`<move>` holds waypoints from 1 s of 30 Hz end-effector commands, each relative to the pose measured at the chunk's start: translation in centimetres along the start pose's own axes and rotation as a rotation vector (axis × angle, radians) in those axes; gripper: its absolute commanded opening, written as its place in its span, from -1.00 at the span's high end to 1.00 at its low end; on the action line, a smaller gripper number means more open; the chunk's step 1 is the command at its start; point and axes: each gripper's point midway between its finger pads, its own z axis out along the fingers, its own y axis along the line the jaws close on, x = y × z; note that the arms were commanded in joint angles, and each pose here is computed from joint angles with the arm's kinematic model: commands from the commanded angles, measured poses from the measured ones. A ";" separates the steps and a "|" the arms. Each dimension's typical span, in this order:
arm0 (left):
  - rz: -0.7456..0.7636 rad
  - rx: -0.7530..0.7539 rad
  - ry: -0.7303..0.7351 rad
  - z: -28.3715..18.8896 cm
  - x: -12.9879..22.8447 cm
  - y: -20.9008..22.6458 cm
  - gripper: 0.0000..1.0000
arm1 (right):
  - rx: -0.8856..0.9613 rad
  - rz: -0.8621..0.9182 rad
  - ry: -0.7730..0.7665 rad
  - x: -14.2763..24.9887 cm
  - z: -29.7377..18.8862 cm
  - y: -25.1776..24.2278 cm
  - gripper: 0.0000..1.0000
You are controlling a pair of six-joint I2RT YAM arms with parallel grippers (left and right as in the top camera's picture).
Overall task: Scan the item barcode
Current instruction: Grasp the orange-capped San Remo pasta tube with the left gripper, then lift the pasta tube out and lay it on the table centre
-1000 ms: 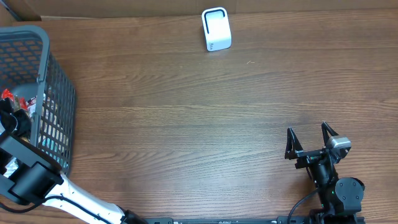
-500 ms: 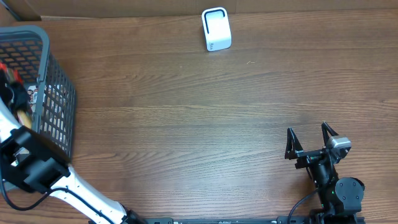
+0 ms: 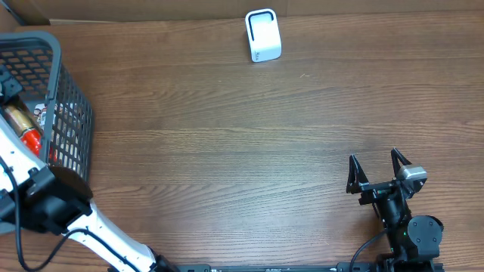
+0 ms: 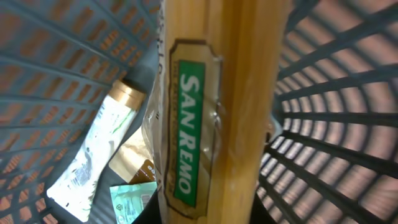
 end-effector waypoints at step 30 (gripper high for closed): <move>0.267 0.374 -0.202 -25.1 14.6 -16.1 0.91 | 0.000 -0.001 0.000 0.3 0.0 0.0 -1.00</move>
